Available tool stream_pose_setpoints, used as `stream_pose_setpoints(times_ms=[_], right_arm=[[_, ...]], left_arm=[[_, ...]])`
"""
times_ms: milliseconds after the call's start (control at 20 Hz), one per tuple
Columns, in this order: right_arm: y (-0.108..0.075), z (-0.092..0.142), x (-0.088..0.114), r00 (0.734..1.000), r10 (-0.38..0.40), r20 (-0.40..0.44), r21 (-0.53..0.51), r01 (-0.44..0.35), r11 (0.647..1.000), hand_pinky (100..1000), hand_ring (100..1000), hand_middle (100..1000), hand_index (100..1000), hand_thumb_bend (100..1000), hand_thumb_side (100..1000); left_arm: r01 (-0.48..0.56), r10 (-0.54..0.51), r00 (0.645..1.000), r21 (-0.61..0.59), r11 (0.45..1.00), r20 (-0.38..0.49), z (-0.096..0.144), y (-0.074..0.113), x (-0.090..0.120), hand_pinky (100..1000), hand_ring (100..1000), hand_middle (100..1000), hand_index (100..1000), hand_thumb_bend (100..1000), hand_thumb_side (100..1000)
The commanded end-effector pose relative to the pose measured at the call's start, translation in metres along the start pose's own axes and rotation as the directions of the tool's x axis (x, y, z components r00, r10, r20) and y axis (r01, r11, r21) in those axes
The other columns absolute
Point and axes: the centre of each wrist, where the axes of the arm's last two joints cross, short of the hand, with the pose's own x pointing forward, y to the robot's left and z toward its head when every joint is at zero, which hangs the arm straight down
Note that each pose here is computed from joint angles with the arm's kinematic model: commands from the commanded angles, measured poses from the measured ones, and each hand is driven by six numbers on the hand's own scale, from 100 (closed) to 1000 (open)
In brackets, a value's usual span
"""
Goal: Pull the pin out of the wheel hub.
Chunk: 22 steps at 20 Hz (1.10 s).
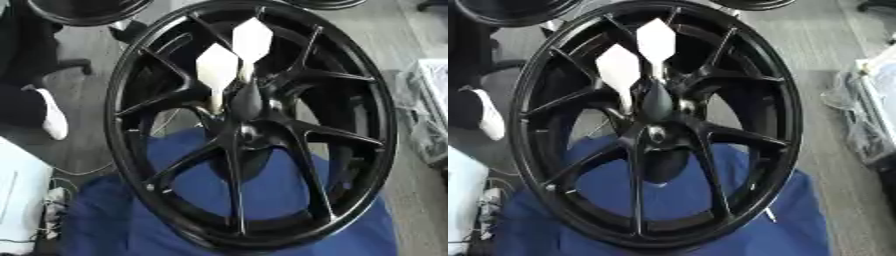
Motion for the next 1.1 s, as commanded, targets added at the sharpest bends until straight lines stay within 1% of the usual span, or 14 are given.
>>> stream_pose_setpoints(times_ms=[50, 200, 350, 550, 950, 1000, 1050, 1100], right_arm=[[-0.017, 0.006, -0.02, 0.993, 0.028, -0.113, -0.118, -0.041, 0.992, 831, 783, 784, 941, 100, 100], [-0.022, 0.02, -0.035, 0.98, 0.009, -0.198, -0.177, -0.045, 0.983, 848, 797, 805, 954, 100, 122], [-0.022, 0.035, -0.041, 0.972, 0.002, -0.234, -0.205, -0.052, 0.977, 851, 795, 802, 958, 100, 127], [-0.018, 0.05, -0.04, 0.974, -0.014, -0.226, -0.231, -0.04, 0.972, 852, 795, 810, 966, 100, 109], [-0.007, 0.054, -0.039, 0.973, -0.048, -0.224, -0.295, -0.021, 0.955, 852, 790, 806, 978, 100, 100], [-0.006, 0.054, -0.039, 0.973, -0.056, -0.224, -0.304, -0.015, 0.953, 850, 789, 806, 990, 100, 253], [-0.006, 0.054, -0.039, 0.974, -0.061, -0.218, -0.317, -0.012, 0.948, 859, 798, 819, 1000, 100, 1000], [-0.004, 0.054, -0.039, 0.975, -0.067, -0.211, -0.321, -0.004, 0.947, 871, 802, 827, 1000, 100, 1000]], left_arm=[[0.006, -0.005, 0.999, -0.015, 1.0, 0.034, -0.004, -0.001, 0.009, 738, 915, 798, 754, 664, 447], [0.0, 0.001, 0.999, -0.027, 1.0, 0.034, -0.004, -0.003, 0.01, 739, 916, 798, 754, 664, 447], [-0.004, 0.005, 1.0, -0.036, 0.999, 0.029, -0.004, -0.004, 0.009, 739, 916, 799, 754, 664, 447], [-0.007, 0.008, 1.0, -0.044, 0.999, 0.025, -0.004, -0.005, 0.009, 740, 916, 798, 754, 664, 448], [-0.01, 0.011, 1.0, -0.047, 0.999, 0.024, -0.004, -0.005, 0.009, 741, 916, 798, 754, 662, 449], [-0.01, 0.011, 1.0, -0.048, 0.999, 0.024, -0.004, -0.005, 0.009, 741, 916, 798, 754, 662, 449], [-0.01, 0.011, 1.0, -0.048, 0.999, 0.023, -0.004, -0.005, 0.009, 741, 916, 798, 755, 662, 449], [-0.01, 0.011, 1.0, -0.048, 0.999, 0.023, -0.004, -0.005, 0.009, 741, 916, 798, 755, 661, 449]])
